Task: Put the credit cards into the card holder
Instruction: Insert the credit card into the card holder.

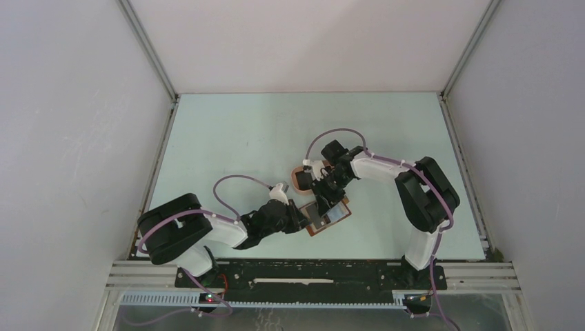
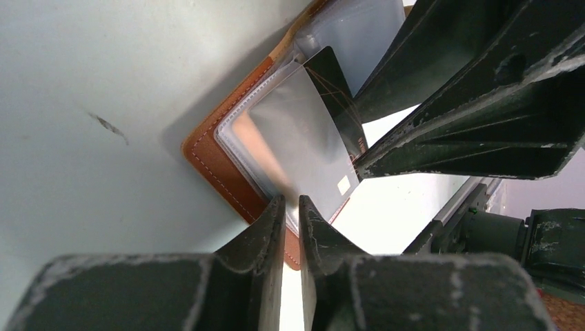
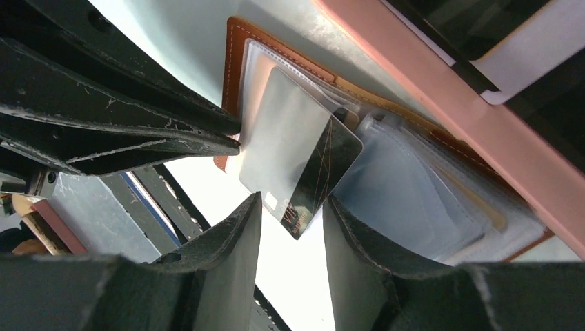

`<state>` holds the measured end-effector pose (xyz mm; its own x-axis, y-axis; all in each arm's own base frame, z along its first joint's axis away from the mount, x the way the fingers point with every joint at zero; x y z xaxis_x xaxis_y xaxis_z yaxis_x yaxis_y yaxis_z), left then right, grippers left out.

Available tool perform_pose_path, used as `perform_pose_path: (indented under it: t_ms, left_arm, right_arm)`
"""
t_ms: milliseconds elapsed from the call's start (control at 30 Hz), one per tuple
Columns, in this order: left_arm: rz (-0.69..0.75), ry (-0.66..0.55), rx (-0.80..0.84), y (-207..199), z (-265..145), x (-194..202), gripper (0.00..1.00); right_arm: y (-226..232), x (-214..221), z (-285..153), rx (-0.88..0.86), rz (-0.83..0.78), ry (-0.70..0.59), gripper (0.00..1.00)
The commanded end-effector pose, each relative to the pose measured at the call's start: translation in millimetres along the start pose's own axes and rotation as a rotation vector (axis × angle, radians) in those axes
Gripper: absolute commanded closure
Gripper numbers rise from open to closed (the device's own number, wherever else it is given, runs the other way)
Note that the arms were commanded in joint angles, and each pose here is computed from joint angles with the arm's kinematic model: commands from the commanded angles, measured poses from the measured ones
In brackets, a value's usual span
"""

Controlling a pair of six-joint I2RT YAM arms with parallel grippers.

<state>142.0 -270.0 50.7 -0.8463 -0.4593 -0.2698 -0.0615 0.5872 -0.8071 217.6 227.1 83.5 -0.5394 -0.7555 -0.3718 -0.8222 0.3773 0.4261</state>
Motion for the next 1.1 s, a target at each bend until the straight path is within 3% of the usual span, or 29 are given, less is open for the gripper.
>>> perform_pose_path:
  t_ms: [0, 333, 667, 1067]
  left_arm:
    - [0.023, 0.022, -0.03, 2.6, 4.3, 4.1, 0.81]
    - [0.023, 0.018, -0.027, 2.3, 3.1, 3.6, 0.76]
    - [0.041, -0.015, -0.012, -2.6, -8.6, -2.8, 0.72]
    - [0.073, -0.031, 0.023, -16.5, -15.7, -8.8, 0.75]
  right_arm:
    - [8.3, 4.1, 12.7, -0.062, 0.008, 0.042, 0.53]
    - [14.3, 1.3, 15.6, -0.12, 0.016, 0.037, 0.51]
    - [7.4, -5.3, -17.3, -0.053, -0.079, -0.034, 0.45]
    - [-0.7, -4.0, -17.0, -0.054, -0.045, -0.042, 0.53]
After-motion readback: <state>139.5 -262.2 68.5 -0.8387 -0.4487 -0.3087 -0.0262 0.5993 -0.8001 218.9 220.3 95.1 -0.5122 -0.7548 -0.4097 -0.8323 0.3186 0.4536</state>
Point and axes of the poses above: each gripper's point midway between its finger pads, its own z axis out along the fingers, its own y axis along the line the jaws close on, x = y × z, the point moved 6 cm from there along -z, back along the fingers, and after that the axes turned 14 degrees about -z, right-handed, at the moved point
